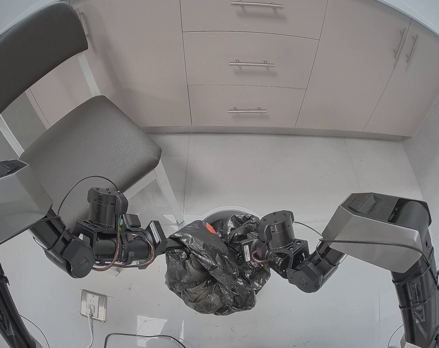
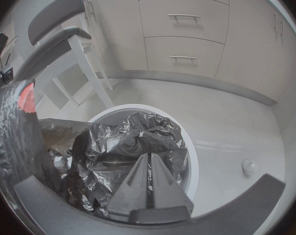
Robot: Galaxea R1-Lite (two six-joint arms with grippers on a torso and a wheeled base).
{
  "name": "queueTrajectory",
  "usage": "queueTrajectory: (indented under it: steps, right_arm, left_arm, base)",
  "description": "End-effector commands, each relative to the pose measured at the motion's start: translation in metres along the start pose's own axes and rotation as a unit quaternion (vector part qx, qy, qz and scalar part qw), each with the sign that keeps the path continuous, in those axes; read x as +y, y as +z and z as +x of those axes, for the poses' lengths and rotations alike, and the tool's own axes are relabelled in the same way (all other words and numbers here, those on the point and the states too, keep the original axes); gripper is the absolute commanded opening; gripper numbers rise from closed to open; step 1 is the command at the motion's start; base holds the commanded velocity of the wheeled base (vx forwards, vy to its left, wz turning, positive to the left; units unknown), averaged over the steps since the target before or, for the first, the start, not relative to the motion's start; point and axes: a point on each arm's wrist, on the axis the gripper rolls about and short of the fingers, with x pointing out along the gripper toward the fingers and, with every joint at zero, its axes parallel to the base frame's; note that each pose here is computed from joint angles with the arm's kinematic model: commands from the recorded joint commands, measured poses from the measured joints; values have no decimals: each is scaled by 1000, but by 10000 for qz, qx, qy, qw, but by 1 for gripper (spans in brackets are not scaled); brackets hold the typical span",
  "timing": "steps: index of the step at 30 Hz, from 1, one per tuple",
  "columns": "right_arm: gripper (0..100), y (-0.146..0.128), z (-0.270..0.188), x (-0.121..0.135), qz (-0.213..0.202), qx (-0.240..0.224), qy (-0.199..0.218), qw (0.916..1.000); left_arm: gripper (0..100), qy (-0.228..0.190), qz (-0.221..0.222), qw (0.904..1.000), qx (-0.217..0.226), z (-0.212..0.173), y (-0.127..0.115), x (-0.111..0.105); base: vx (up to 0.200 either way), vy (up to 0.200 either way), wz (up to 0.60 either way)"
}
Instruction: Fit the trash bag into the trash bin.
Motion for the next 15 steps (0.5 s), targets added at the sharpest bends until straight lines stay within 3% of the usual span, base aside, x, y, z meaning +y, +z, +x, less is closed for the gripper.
queueTrajectory:
  steps: [1,15]
  right_arm:
    - [0,-10,17,1,-11,116,-15,9999]
    - [0,-22,54,-2,-13,410,-76,9991]
  left_arm:
    - [0,22,-18,10000,17,1,0,2]
    - [0,36,-17,10000,35,3,-1,3]
  base:
    - [0,0,0]
    - [0,0,0]
